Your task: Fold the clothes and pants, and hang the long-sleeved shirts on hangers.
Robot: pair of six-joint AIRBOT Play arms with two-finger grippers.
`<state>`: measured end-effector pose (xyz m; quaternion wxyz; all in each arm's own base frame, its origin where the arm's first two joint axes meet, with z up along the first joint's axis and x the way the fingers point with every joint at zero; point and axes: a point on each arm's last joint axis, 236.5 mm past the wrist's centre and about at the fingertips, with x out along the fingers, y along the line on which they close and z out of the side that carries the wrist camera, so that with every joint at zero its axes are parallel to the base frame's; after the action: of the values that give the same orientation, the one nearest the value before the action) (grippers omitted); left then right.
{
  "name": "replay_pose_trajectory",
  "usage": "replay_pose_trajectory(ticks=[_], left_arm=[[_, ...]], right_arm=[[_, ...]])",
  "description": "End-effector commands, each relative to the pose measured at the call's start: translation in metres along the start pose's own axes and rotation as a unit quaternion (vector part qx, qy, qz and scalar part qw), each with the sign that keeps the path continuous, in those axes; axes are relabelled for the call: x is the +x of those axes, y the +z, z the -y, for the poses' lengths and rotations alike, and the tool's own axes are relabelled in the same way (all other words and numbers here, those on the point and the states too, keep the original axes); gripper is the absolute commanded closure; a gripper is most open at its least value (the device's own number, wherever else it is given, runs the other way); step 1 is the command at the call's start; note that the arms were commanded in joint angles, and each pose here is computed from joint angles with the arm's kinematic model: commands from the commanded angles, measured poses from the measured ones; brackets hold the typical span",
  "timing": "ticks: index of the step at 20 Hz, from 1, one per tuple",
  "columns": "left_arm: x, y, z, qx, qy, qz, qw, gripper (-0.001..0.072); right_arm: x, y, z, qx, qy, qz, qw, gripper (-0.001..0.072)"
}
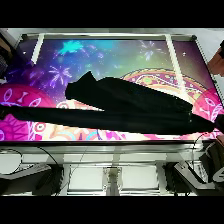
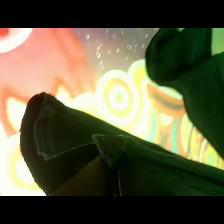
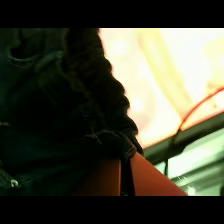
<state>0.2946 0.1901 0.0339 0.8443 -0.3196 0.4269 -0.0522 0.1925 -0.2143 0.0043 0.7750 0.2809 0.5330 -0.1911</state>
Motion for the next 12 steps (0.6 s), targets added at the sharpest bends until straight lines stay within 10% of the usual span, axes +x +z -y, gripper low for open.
replay_pose_trajectory(ticks=[1,9,12], left_arm=[[-0.016,-0.04,-0.037,-0.024,0.053,-0.034,0.998,0.0674],[-0.019,-0.07,-0.057,-0.038,0.083,-0.081,0.993,0.0665],[-0.018,-0.064,-0.052,-0.039,0.073,-0.07,0.994,0.0458]], right_arm=[[0.004,-0.03,0.053,0.058,-0.066,-0.025,0.996,0.0696],[0.018,-0.074,0.084,0.072,-0.118,-0.106,0.985,0.0578],[0.017,-0.073,0.086,0.071,-0.122,-0.105,0.984,0.0446]])
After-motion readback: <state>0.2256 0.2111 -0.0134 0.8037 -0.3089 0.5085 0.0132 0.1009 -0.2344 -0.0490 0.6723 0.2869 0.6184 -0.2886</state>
